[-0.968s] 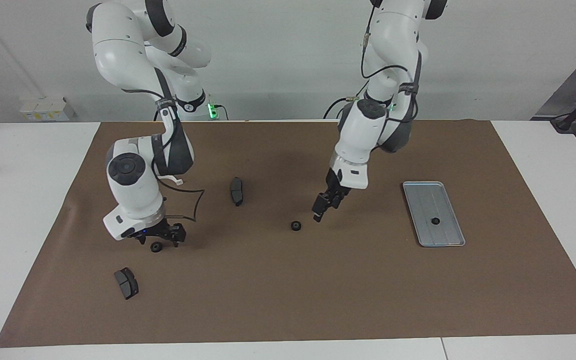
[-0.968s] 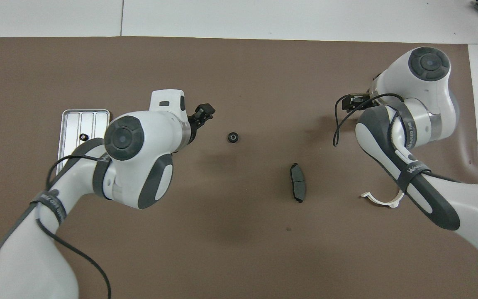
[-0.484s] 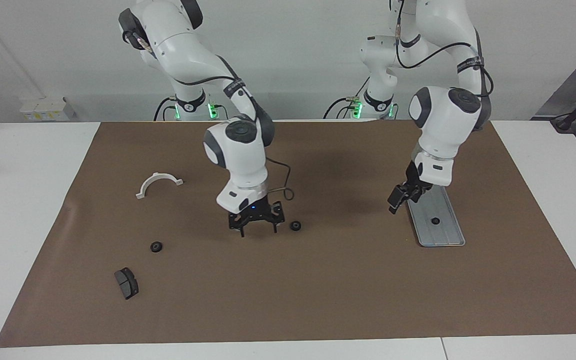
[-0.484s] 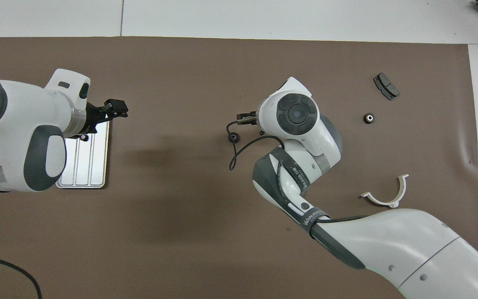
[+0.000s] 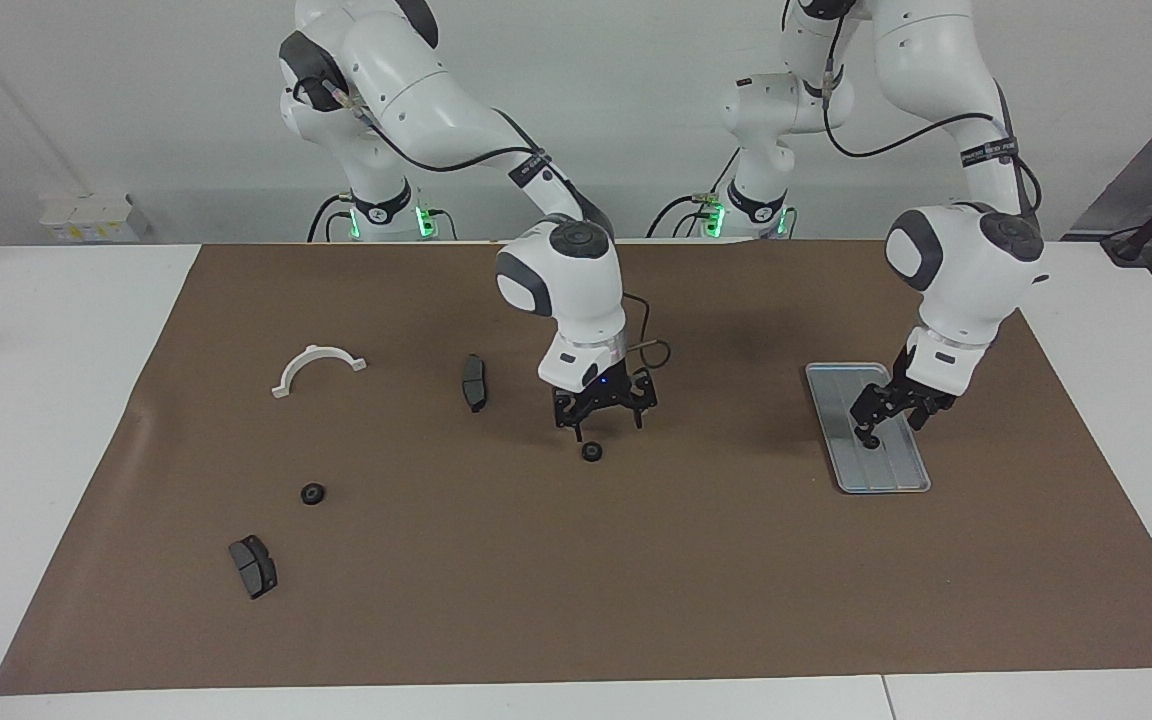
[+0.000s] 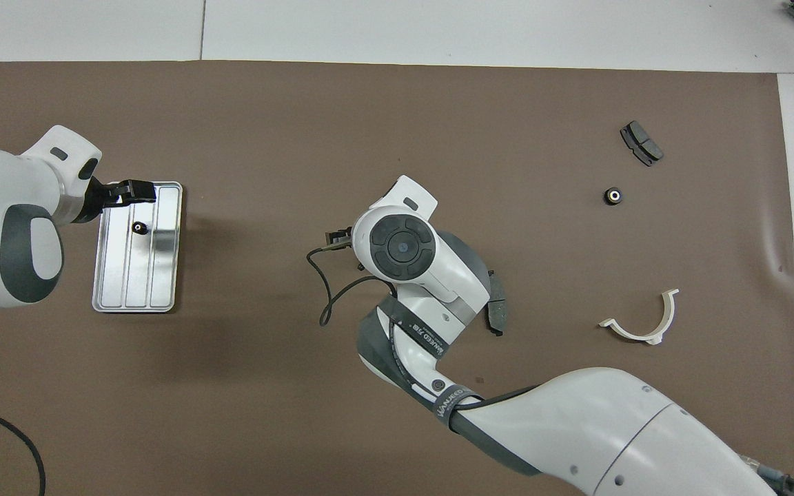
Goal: Place bearing gear from tray to pile
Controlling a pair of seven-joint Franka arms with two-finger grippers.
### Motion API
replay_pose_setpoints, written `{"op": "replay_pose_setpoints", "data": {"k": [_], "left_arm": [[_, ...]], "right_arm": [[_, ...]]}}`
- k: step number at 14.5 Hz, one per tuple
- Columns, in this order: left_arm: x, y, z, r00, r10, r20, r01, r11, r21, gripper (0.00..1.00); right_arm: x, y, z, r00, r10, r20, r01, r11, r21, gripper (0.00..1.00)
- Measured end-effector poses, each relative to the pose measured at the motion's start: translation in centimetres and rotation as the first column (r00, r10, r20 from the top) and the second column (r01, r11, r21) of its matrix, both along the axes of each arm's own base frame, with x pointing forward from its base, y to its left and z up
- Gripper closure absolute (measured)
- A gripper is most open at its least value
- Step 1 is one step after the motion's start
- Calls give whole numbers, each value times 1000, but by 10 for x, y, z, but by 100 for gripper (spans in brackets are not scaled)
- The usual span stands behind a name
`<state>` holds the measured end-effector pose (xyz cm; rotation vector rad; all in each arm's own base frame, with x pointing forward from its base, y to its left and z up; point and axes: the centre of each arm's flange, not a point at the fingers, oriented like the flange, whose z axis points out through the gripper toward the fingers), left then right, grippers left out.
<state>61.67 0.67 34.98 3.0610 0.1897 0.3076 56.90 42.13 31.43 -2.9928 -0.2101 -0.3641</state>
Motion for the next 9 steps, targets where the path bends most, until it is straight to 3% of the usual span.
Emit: {"op": "replay_pose_setpoints", "data": {"k": [4, 6, 9], "left_arm": [[6, 6, -45, 1000, -12, -6, 12, 1000, 11, 10], [4, 5, -49, 1000, -16, -16, 16, 1000, 11, 32], [-2, 5, -53, 998, -20, -59, 21, 1000, 9, 32]], "right_arm": [[10, -16, -20, 1000, -17, -14, 17, 999, -27, 7], [17, -30, -26, 1000, -22, -7, 22, 999, -50, 12], [30, -49, -27, 1000, -29, 6, 30, 998, -59, 18]]}}
